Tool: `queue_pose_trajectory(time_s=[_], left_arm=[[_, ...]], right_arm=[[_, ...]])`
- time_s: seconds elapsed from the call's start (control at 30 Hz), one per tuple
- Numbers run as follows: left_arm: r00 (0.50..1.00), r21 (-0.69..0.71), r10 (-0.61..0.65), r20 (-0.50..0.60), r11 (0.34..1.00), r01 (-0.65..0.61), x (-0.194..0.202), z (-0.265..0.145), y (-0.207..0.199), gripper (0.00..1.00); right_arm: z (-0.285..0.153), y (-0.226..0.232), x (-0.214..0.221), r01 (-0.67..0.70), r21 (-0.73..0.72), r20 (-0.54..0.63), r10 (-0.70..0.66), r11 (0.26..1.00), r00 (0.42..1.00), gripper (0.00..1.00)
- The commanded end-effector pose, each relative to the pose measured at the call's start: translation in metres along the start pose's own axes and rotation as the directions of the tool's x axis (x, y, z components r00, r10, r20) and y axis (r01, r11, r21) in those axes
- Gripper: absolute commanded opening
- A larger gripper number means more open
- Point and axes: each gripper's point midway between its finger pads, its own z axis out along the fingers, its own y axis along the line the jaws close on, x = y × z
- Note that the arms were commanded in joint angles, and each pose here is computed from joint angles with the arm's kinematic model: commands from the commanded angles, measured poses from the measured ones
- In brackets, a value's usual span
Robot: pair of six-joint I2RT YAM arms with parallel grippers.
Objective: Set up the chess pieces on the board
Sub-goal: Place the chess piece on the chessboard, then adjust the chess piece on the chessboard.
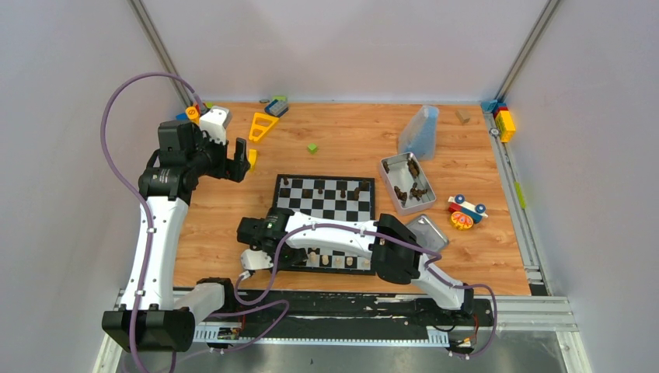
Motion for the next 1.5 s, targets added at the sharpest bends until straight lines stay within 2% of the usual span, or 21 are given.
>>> queue_pose_trajectory(time_s=[0.0,0.17,0.47,0.87,1.47], left_arm=[[0.999,-0.019,0.030,0.039,0.999,-0.029,-0.008,-0.007,0.003,1.00],[0.999,-0.017,0.029,0.038,0.999,-0.028,-0.008,-0.006,0.003,1.00],[0.999,-0.018,0.029,0.036,0.999,-0.029,-0.007,-0.006,0.003,1.00],[0.999,-0.022,0.034,0.039,0.999,-0.033,-0.007,-0.008,0.003,1.00],[0.999,-0.026,0.037,0.033,0.999,-0.036,-0.004,-0.007,0.004,1.00]], right_arm=[[-0.003,-0.003,-0.004,-0.006,0.029,0.003,0.006,1.000,1.000,0.21],[-0.003,-0.001,-0.006,-0.002,0.019,0.011,0.001,1.000,1.000,0.11],[-0.010,-0.002,-0.014,-0.004,0.018,0.049,0.003,1.000,0.999,0.04],[-0.012,-0.004,-0.019,-0.005,0.024,0.061,0.004,1.000,0.998,0.03],[-0.003,-0.002,-0.020,-0.011,0.015,0.057,0.010,1.000,0.998,0.12]])
